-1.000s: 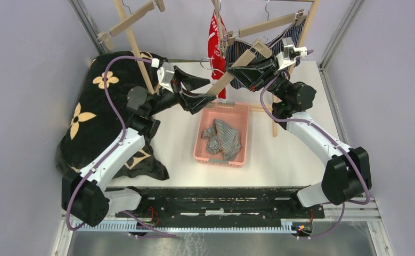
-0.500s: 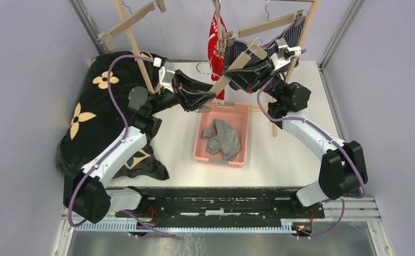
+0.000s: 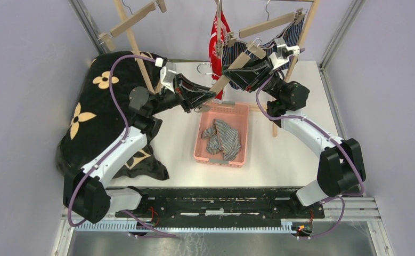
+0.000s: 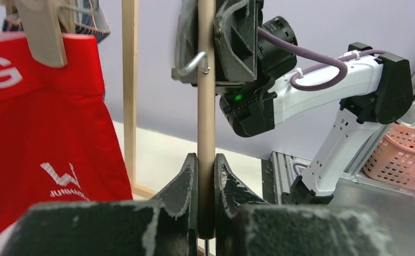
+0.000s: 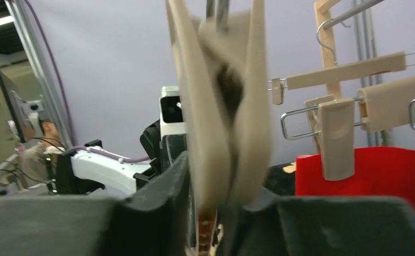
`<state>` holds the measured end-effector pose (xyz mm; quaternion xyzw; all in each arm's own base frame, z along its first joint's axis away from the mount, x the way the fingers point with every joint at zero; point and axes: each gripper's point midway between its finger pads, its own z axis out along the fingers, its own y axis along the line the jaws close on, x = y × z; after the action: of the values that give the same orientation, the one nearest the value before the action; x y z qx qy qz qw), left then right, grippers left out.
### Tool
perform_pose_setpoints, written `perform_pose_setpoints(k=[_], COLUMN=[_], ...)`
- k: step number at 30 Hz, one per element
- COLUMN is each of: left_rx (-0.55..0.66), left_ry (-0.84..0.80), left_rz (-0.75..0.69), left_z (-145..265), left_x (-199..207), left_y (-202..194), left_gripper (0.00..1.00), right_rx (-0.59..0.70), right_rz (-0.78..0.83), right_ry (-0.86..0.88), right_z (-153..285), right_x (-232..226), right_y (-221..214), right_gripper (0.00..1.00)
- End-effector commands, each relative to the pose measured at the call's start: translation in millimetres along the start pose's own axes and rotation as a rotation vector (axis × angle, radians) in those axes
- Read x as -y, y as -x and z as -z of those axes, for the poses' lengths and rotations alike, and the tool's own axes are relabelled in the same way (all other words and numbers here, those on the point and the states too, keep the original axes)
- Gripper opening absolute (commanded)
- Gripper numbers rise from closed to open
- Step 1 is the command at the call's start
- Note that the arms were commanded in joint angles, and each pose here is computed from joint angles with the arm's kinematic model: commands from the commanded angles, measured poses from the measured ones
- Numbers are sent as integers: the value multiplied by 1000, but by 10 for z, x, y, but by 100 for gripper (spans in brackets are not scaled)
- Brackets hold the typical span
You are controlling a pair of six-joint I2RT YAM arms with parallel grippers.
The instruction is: Remove the underwear clipped to the hanger
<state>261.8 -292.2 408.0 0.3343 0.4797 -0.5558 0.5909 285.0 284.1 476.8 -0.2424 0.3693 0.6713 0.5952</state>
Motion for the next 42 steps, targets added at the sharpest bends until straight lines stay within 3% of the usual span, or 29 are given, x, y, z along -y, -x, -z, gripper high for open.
perform_pose_setpoints(k=[1,4,9,15,22,28,34,42], left_rx=[-27,-53,-113,-86,-134,-297,-425,-372], left_ry=[33,126,331,493,820,1134,1164,1126], left_rz=[-44,-70,-94,-181,-232,-255,-257,-259], left_z=[45,168,466,791,1264,1697,1535,1080], left_x=[124,120,77,227,36,-364,-760,-1411], left_y=[115,171,251,664,966,903,740,1024], left_gripper=[3,3,3,3,3,3,3,3], right_rx=[23,-10,-109,-204,-323,-377,-384,-410], right_rz=[85,114,174,282,312,336,352,325], right_ry=[74,13,-101,-295,-514,-600,-613,-607], right_z=[-66,-11,139,511,1000,1218,1250,1262], right_x=[-305,-241,-145,-6,165,202,187,249], right_y=[171,107,-51,-224,-462,-529,-508,-609], right_gripper=[40,68,76,77,75,73,73,72])
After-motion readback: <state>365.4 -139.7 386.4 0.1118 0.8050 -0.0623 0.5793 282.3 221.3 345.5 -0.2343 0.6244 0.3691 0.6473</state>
